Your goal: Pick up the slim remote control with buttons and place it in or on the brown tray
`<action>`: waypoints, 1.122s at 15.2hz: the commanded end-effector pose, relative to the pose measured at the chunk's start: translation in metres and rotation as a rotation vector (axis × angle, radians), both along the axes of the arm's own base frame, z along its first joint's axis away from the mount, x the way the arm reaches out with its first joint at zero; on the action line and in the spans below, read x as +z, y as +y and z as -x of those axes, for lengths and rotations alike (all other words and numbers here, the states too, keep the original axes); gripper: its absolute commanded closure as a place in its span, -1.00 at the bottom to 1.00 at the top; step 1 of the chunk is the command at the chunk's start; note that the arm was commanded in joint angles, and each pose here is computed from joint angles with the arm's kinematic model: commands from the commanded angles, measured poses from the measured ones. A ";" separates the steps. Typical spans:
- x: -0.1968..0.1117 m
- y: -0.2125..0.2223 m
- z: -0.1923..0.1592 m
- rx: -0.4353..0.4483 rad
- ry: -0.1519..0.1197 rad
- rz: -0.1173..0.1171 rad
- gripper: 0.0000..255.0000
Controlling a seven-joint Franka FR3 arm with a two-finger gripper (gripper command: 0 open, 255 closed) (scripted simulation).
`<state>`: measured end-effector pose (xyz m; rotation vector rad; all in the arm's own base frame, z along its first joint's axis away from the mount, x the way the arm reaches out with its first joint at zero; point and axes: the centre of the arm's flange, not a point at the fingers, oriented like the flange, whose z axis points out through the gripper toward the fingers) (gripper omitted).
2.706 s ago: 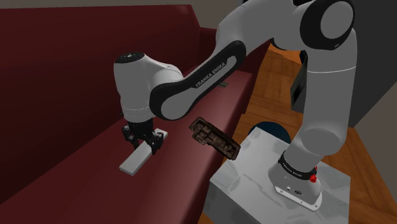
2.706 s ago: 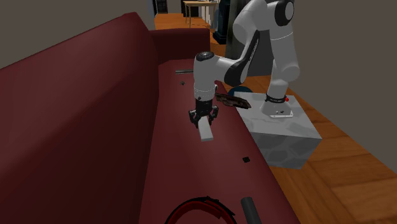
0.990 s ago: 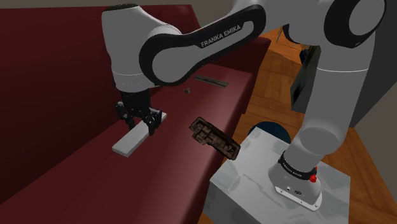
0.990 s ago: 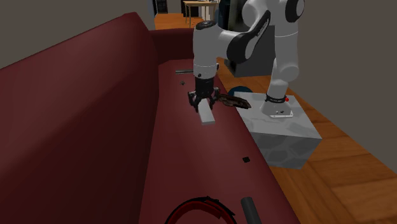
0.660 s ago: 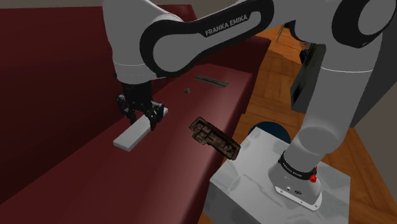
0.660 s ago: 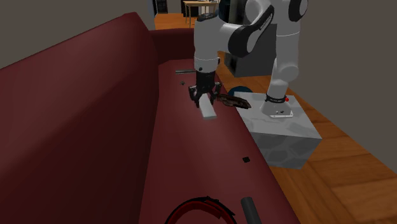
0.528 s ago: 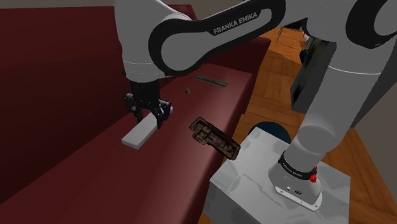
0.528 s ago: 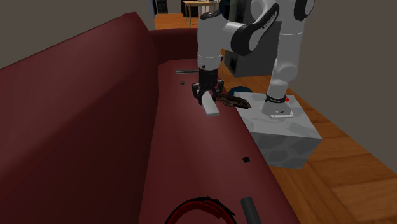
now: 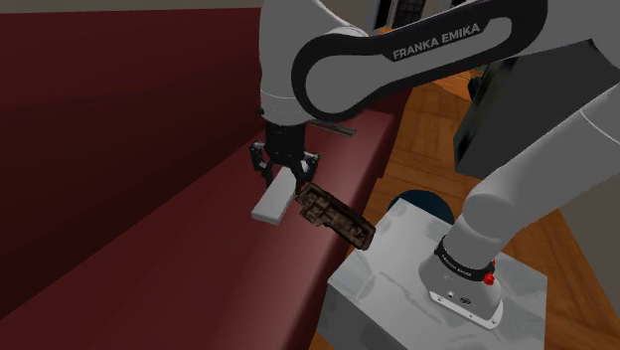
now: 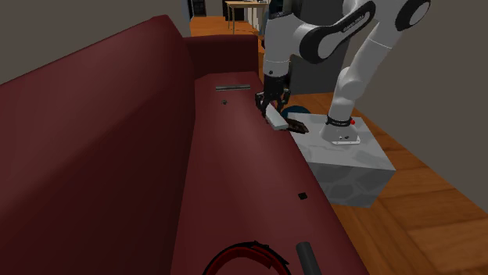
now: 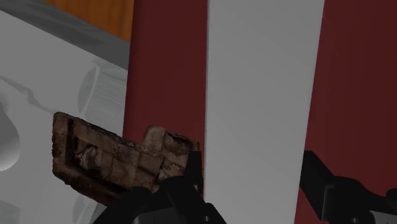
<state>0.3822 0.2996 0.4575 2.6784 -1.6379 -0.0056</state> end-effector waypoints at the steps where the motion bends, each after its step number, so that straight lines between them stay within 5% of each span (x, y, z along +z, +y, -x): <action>1: 0.000 -0.022 0.014 0.001 -0.001 -0.004 1.00; 9: 0.003 -0.114 0.072 0.001 -0.001 -0.004 1.00; 17: -0.040 -0.114 0.072 0.001 -0.001 -0.004 1.00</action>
